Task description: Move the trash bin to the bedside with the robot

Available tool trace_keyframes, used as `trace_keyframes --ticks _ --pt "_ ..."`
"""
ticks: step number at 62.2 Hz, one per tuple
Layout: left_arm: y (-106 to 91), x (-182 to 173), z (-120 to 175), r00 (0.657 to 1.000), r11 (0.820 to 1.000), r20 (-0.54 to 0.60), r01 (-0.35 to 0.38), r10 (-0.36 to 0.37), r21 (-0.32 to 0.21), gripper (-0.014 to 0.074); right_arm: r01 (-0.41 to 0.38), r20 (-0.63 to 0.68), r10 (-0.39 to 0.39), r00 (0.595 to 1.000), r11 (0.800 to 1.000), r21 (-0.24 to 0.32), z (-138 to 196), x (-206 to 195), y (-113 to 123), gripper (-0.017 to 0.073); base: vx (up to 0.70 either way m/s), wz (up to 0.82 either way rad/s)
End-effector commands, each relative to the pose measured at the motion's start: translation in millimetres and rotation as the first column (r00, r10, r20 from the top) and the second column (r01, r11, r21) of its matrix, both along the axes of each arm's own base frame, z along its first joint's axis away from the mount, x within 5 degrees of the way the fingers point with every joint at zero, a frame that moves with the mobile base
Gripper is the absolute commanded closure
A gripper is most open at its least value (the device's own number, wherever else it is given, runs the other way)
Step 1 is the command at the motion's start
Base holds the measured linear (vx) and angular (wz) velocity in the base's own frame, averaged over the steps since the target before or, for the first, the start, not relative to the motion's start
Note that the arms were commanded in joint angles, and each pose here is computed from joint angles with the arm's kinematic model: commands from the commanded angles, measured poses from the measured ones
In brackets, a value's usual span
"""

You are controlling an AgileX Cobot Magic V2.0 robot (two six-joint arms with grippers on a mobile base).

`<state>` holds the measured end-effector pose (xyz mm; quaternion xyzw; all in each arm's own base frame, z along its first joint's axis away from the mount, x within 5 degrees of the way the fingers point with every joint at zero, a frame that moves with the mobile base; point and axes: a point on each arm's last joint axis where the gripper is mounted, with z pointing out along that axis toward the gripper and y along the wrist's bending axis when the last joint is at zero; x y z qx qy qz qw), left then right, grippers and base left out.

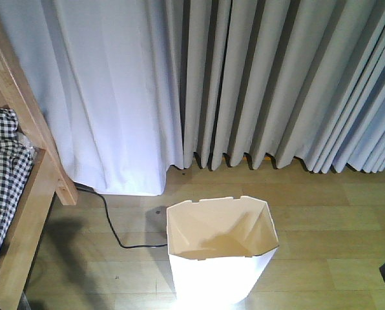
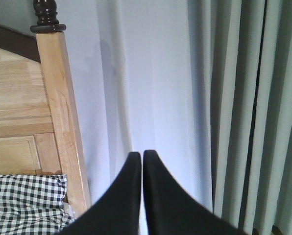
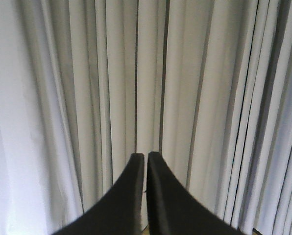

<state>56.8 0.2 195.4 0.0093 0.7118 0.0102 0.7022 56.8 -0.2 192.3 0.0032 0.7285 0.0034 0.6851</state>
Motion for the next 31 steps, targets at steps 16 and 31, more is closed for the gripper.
trace_keyframes --ticks 16,31 --pt "-0.6 -0.7 3.6 0.997 1.0 0.077 0.01 -0.008 -0.023 0.06 -0.006 0.112 0.008 0.994 1.0 -0.014 9.5 -0.9 0.6 0.0568 0.0 0.0" --pt "-0.6 -0.7 3.6 0.997 1.0 0.077 0.01 -0.008 -0.023 0.06 -0.007 0.12 0.008 0.993 1.0 -0.013 10.2 -0.9 0.6 0.0568 0.0 0.0"
